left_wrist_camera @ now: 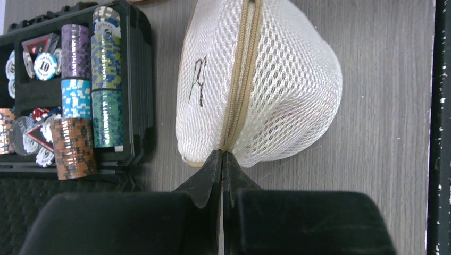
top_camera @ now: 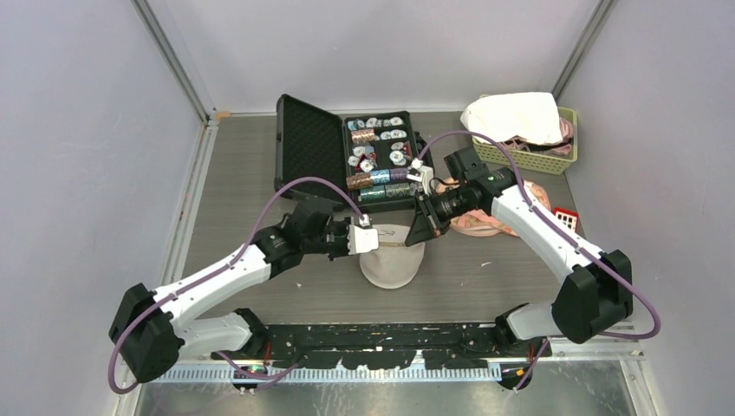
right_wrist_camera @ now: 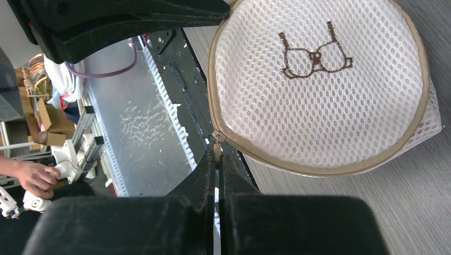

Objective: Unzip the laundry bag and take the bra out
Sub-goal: Unzip the laundry bag at the center of the board.

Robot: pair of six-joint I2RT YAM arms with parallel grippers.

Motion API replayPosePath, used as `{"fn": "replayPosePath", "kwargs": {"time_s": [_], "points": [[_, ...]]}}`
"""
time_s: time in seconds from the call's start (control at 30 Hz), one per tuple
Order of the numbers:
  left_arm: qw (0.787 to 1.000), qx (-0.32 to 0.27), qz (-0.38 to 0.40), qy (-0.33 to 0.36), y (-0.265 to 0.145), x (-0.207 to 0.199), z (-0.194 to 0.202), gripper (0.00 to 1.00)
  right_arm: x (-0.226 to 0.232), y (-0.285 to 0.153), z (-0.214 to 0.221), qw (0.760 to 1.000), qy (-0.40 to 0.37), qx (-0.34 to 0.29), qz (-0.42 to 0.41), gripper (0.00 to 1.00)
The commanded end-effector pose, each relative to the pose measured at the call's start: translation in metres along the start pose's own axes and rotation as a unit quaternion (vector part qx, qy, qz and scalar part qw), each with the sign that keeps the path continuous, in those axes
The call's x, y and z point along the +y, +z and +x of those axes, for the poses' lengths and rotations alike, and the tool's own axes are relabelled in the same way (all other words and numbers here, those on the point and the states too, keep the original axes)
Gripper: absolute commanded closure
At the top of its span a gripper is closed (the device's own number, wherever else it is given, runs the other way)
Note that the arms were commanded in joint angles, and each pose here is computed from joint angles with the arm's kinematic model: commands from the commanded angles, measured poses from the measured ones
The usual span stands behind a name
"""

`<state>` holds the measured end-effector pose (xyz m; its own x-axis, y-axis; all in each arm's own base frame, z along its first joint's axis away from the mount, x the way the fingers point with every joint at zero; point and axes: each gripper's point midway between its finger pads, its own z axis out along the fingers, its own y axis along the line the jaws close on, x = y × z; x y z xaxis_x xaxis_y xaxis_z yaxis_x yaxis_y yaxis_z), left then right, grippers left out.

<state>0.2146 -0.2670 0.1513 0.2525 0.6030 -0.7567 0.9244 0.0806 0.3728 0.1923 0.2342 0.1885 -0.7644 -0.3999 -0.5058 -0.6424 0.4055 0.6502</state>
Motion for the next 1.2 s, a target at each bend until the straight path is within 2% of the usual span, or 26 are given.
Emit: {"fn": "replayPosePath", "kwargs": {"time_s": [0.0, 0.07, 0.23, 0.3, 0.5, 0.63, 0.73, 0.93, 1.17], "points": [[0.999, -0.027, -0.017, 0.009, -0.013, 0.005, -0.013, 1.00, 0.013, -0.008, -0.004, 1.000, -0.008, -0.017, -0.011, 0.99], [0.999, -0.048, -0.004, 0.002, -0.018, 0.001, -0.028, 0.98, 0.015, -0.008, -0.004, 1.000, -0.007, -0.017, -0.014, 0.99], [0.996, -0.079, 0.035, 0.012, -0.019, -0.013, -0.069, 0.69, 0.018, -0.005, -0.005, 1.000, -0.008, -0.019, -0.019, 0.99], [0.996, -0.086, 0.033, 0.008, -0.014, -0.012, -0.079, 0.62, 0.018, -0.004, -0.007, 1.000, -0.009, -0.021, -0.019, 0.99], [0.994, -0.093, 0.053, -0.014, 0.002, -0.012, -0.095, 0.60, 0.019, -0.005, -0.009, 0.999, -0.012, -0.025, -0.018, 0.99], [0.994, -0.085, 0.064, -0.022, 0.016, -0.014, -0.096, 0.61, 0.020, -0.006, -0.011, 0.999, -0.015, -0.027, -0.018, 0.99], [0.995, -0.081, 0.055, -0.027, 0.021, -0.009, -0.097, 0.67, 0.020, -0.006, -0.010, 0.999, -0.013, -0.027, -0.018, 0.99], [0.996, -0.070, 0.043, -0.017, 0.019, -0.008, -0.089, 0.99, 0.021, -0.007, -0.007, 0.999, -0.011, -0.024, -0.019, 0.99], [0.997, -0.058, 0.039, 0.011, 0.010, -0.016, -0.071, 1.00, 0.021, -0.007, -0.004, 1.000, -0.006, -0.020, -0.018, 0.99]]}}
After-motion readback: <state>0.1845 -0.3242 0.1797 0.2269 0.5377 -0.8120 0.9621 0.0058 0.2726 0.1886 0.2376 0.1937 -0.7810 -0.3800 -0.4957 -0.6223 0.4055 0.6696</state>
